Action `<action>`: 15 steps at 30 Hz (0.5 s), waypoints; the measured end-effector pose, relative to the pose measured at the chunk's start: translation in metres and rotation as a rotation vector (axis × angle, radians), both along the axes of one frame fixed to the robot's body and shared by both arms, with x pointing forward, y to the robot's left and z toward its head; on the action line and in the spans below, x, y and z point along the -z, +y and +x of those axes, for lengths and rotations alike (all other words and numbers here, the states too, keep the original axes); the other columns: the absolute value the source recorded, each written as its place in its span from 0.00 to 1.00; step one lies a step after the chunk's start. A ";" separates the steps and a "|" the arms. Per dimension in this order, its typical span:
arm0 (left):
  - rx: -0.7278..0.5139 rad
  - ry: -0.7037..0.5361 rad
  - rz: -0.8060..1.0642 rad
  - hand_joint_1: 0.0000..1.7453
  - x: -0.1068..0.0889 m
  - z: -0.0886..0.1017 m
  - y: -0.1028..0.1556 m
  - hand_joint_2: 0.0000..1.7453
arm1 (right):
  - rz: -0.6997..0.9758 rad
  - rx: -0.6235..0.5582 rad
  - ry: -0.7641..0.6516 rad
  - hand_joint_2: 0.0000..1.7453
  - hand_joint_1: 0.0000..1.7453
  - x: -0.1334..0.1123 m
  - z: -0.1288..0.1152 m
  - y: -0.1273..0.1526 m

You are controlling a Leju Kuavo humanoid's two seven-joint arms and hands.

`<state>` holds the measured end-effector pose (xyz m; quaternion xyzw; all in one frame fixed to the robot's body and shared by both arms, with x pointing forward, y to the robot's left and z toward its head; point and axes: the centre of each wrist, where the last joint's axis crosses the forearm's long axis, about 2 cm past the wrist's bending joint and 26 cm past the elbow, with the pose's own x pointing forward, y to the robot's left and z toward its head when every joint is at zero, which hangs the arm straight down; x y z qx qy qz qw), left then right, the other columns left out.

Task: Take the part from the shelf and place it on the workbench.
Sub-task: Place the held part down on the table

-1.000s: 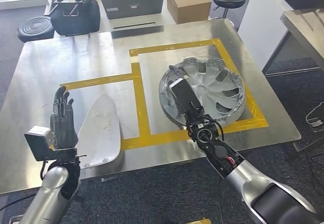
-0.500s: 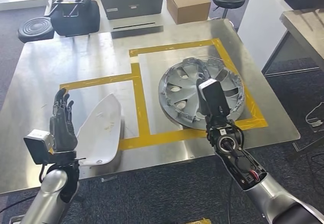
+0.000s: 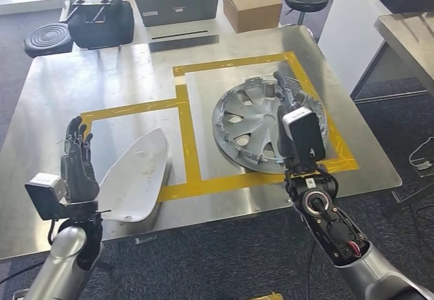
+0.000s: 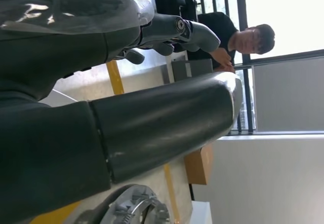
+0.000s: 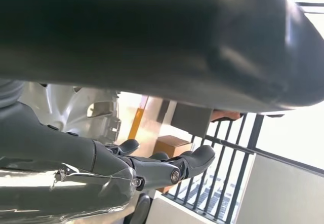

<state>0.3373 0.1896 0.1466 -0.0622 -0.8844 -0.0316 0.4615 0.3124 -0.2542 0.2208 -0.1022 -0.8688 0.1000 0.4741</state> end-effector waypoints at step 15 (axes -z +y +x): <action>-0.008 -0.006 -0.019 0.00 -0.004 0.001 -0.001 0.00 | 0.018 -0.020 -0.017 0.00 0.00 -0.006 -0.006 -0.002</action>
